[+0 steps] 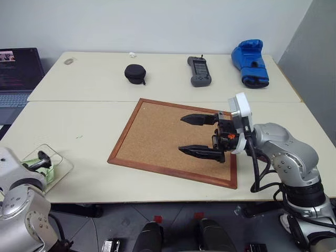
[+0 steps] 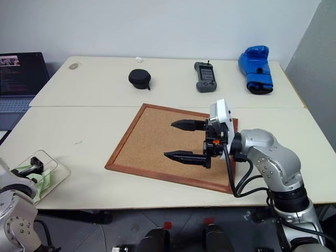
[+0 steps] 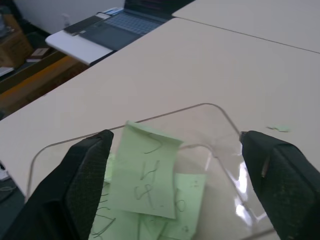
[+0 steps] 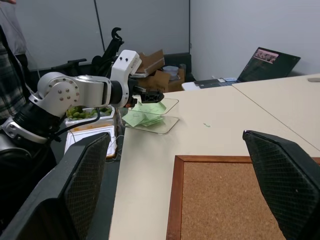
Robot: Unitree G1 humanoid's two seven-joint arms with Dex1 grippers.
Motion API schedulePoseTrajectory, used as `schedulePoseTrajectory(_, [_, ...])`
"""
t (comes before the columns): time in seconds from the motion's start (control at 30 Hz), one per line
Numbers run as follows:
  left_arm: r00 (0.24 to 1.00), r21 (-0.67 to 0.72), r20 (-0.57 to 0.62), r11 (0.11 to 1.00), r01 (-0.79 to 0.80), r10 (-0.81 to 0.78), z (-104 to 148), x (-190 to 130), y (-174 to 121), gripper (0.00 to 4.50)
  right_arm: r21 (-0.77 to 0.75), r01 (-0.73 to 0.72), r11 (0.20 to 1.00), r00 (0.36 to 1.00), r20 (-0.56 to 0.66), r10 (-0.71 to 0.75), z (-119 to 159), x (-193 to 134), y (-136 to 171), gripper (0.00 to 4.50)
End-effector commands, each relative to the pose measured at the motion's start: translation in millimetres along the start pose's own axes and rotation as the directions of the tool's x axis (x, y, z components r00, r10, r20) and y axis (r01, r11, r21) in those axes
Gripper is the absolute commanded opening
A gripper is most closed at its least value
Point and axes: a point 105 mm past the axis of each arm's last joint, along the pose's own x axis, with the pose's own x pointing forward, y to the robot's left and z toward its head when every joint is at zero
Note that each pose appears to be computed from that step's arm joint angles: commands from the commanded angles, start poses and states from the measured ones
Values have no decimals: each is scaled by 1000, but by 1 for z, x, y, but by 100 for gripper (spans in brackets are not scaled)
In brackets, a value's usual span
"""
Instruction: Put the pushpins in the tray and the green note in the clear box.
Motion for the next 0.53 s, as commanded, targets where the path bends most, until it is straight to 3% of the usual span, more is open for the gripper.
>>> schedulePoseTrajectory(0.03, [963,87,178,978,190,-202,44,-12,-43,446,-43,148,988,989,34,-146,9,-9,-7,450])
schedulePoseTrajectory(0.13, [914,127,201,934,334,-354,51,-20,-78,446,-35,302,953,953,17,-302,-3,-14,-12,450])
schedulePoseTrajectory(0.23, [881,133,175,897,422,-440,38,-30,-101,446,-43,491,870,870,-19,-492,-22,-20,-19,450])
schedulePoseTrajectory(0.4, [869,154,106,872,465,-482,6,-37,-113,446,-137,790,597,593,-75,-802,-59,-57,-32,450])
schedulePoseTrajectory(0.53, [858,128,99,861,492,-505,-8,-46,-123,446,-149,888,434,432,-51,-901,-65,-76,-34,450])
